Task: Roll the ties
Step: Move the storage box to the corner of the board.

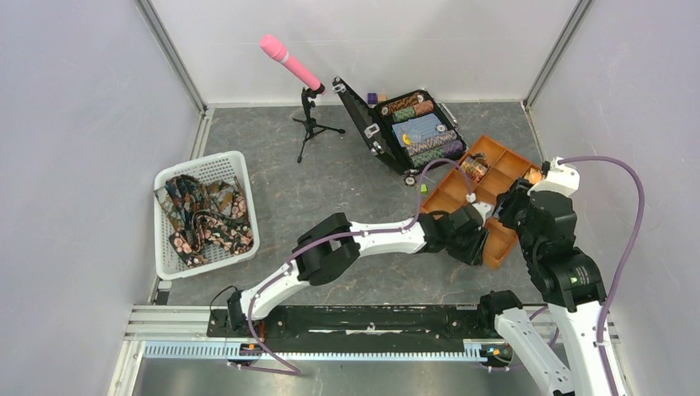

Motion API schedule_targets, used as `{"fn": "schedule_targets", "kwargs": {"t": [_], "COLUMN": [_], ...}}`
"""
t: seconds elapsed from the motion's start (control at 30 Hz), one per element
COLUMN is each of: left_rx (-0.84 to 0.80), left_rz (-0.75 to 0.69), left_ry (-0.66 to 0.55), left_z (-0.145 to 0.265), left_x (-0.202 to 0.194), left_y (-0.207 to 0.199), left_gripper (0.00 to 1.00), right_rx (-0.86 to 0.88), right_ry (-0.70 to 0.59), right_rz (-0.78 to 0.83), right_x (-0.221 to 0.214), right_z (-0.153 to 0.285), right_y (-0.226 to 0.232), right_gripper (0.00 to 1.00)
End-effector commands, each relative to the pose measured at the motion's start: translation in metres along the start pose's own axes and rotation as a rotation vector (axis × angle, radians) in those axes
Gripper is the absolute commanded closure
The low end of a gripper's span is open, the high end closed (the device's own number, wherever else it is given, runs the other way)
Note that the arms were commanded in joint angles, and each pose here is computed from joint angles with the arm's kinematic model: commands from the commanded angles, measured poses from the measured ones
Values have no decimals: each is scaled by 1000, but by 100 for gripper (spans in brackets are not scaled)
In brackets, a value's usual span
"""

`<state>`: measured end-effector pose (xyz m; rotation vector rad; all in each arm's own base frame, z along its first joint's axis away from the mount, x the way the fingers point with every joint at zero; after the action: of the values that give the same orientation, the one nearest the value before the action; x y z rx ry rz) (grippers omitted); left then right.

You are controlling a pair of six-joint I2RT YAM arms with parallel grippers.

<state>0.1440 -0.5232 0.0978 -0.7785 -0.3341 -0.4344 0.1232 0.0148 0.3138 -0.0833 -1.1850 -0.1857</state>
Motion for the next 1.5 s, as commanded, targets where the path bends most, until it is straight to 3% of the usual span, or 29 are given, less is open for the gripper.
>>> {"fn": "schedule_targets", "kwargs": {"t": [0.0, 0.3, 0.47, 0.6, 0.83, 1.07, 1.3, 1.47], "left_rx": [82, 76, 52, 1, -54, -54, 299, 460], "left_rz": [-62, 15, 28, -49, -107, -21, 122, 371], "left_ry": [-61, -130, -169, -143, -223, -284, -409, -590], "left_z": [-17, -37, -29, -5, 87, 176, 293, 395], "left_x": [45, 97, 117, 117, 82, 28, 1, -4], "left_y": [30, 54, 62, 43, 15, 18, 77, 137], "left_gripper": [52, 39, 29, 25, 23, 22, 26, 27], "right_rx": [12, 34, 30, 28, -5, 102, 199, 219], "right_ry": [-2, 22, 32, 34, -26, -45, 26, 56], "right_rz": [0, 1, 5, 9, 20, 16, 36, 31], "right_x": [-3, -11, -16, -20, -8, 0, -24, -39], "right_z": [3, 1, -1, -4, -5, -15, -34, -42], "right_y": [-1, 0, 0, 0, -2, 12, 23, 26], "right_gripper": [53, 53, 53, 53, 52, 52, 52, 52]}}
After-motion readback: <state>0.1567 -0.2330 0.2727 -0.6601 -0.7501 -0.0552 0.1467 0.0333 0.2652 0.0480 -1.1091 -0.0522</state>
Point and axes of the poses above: each gripper's point midway between its finger pads, its own z axis back along the fingers, its own y axis along the line the jaws close on, x = y × z, the point moved 10 cm from there along z, back along the fingers, and after that the axes turned 11 degrees about z, right-handed, at the moved point
